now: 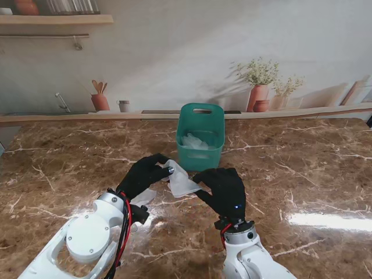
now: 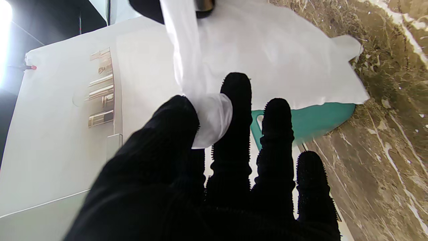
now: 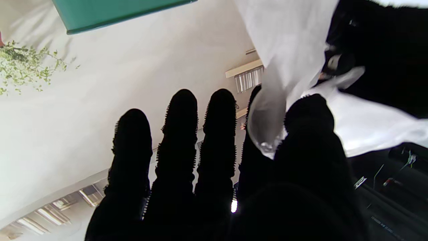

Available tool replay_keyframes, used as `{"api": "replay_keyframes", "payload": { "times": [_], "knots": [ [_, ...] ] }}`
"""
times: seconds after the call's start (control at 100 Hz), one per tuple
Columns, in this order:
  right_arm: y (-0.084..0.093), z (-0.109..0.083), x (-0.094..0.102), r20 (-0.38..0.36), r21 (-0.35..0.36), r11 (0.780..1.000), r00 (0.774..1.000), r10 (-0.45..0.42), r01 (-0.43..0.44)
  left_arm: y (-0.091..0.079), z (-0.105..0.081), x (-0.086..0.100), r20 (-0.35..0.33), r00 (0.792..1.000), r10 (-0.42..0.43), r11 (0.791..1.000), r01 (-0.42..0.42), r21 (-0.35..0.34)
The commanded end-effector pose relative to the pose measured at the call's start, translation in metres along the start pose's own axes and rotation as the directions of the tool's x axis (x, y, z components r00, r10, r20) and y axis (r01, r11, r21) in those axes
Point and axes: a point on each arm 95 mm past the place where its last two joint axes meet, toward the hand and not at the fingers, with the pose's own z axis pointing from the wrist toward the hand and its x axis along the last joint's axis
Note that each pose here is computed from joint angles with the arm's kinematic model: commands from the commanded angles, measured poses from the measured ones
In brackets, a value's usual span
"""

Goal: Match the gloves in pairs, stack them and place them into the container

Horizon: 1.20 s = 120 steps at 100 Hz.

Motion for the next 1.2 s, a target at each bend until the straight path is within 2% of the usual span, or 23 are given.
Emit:
{"api": "replay_keyframes", "payload": {
  "times": [0.0,0.13,0.24,0.39,0.48,0.54,0.62,0.71,0.78,0.89,1.02,1.14,1.19],
  "knots": [
    [0.006,0.002,-0.001,0.016,0.012,0.999,0.999,0.044,-0.044,0.002,-0.004,-0.007,0.028,1.0,-0.003,1.0,0.003,-0.006],
    [0.016,0.007,-0.002,0.013,0.036,0.993,0.993,0.114,-0.114,0.001,-0.007,-0.013,0.048,0.999,0.005,0.999,-0.004,-0.032],
    [0.027,0.012,-0.006,0.001,0.07,0.988,0.99,0.139,-0.138,-0.006,-0.009,-0.018,0.039,0.995,0.087,0.995,-0.085,-0.049],
    [0.041,0.019,-0.012,-0.003,0.174,0.977,0.992,0.128,-0.126,-0.017,-0.014,-0.023,0.022,0.981,0.192,0.981,-0.191,-0.025],
    [0.045,0.021,-0.015,0.0,0.253,0.96,0.993,0.122,-0.118,-0.023,-0.018,-0.022,-0.023,0.968,0.251,0.968,-0.251,-0.02],
    [0.046,0.023,-0.017,0.006,0.296,0.947,0.991,0.132,-0.127,-0.027,-0.02,-0.021,-0.071,0.953,0.294,0.954,-0.296,-0.034],
    [0.046,0.024,-0.017,0.007,0.354,0.926,0.99,0.141,-0.134,-0.029,-0.022,-0.02,-0.145,0.921,0.362,0.925,-0.374,-0.067],
    [0.045,0.026,-0.016,0.01,0.393,0.908,0.988,0.154,-0.146,-0.027,-0.023,-0.019,-0.21,0.896,0.391,0.899,-0.421,-0.122],
    [0.044,0.028,-0.016,0.011,0.412,0.898,0.987,0.162,-0.152,-0.025,-0.023,-0.019,-0.238,0.886,0.398,0.881,-0.442,-0.17],
    [0.043,0.029,-0.015,0.01,0.423,0.892,0.985,0.172,-0.161,-0.019,-0.018,-0.021,-0.263,0.865,0.428,0.852,-0.483,-0.201],
    [0.042,0.029,-0.016,0.0,0.428,0.889,0.983,0.182,-0.164,-0.011,-0.011,-0.025,-0.267,0.861,0.433,0.845,-0.491,-0.213],
    [0.044,0.027,-0.015,-0.017,0.444,0.878,0.978,0.206,-0.178,-0.004,-0.002,-0.024,-0.272,0.865,0.423,0.853,-0.481,-0.203],
    [0.044,0.026,-0.014,-0.024,0.451,0.874,0.977,0.214,-0.181,0.0,0.001,-0.023,-0.275,0.866,0.417,0.862,-0.473,-0.181]
  ]
}}
